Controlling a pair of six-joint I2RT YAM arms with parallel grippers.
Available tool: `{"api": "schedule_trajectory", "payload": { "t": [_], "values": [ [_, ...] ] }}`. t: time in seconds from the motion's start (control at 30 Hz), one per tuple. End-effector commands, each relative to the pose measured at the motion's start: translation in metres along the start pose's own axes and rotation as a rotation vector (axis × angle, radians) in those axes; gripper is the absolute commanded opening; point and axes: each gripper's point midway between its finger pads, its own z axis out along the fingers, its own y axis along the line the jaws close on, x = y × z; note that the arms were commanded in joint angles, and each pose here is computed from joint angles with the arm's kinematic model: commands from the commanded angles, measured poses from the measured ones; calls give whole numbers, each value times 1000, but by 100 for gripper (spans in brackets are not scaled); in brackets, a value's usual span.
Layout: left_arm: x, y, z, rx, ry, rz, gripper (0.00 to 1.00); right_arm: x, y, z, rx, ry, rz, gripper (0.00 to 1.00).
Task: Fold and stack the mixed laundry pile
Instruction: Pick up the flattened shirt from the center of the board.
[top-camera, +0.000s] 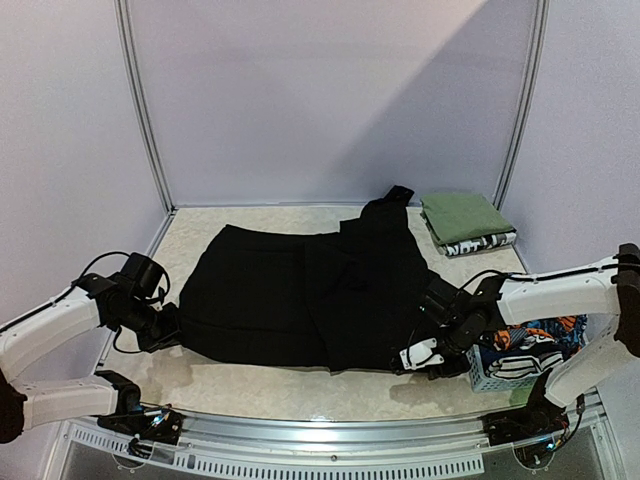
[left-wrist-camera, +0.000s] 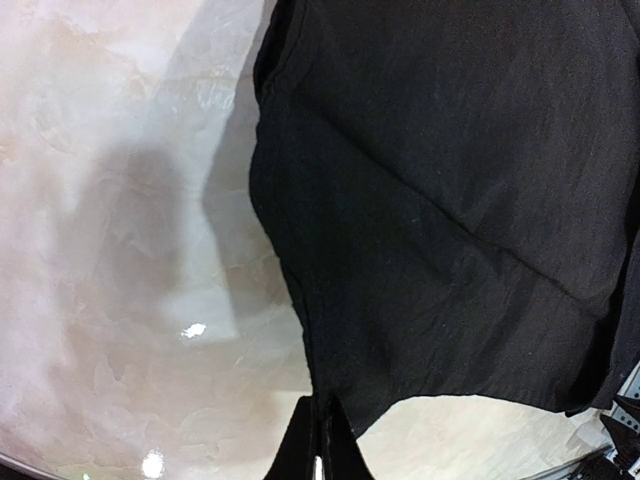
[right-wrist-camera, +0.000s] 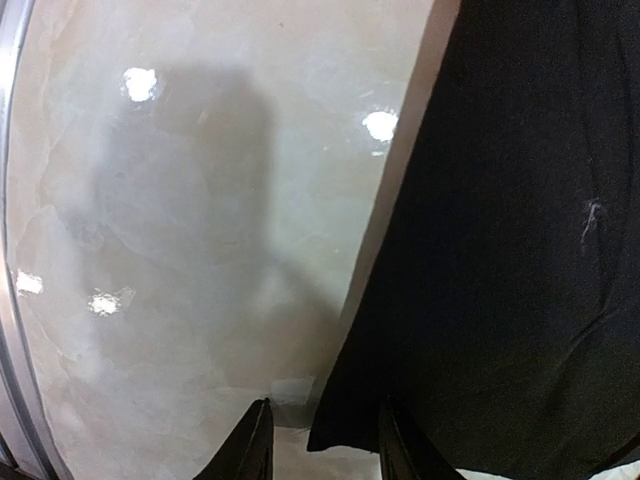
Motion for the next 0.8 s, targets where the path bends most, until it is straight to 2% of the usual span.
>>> {"api": "schedule_trajectory", "payload": {
  "t": [0.0,0.43,0.47,0.57,0.6,0.77],
  "values": [
    [-3,-3,-5,11,-6,7,0,10,-10,10,72,57,2,35],
    [-4,-4,-4,8,-2,15,0,18,-18,10,129,94,11,32],
    [-3,-4,-4,7,0,15,0,19,-17,12,125,96,10,29],
    [-4,-4,-5,6,-2,14,0,17,-14,12,96,95,14,8],
    [-5,-5,-6,7,-5,17,0,15,-14,9,89,86,18,4],
    [-19,-15,-20,6,-32,53,0,-2,-17,-25,83,19,19,0]
  ]
}}
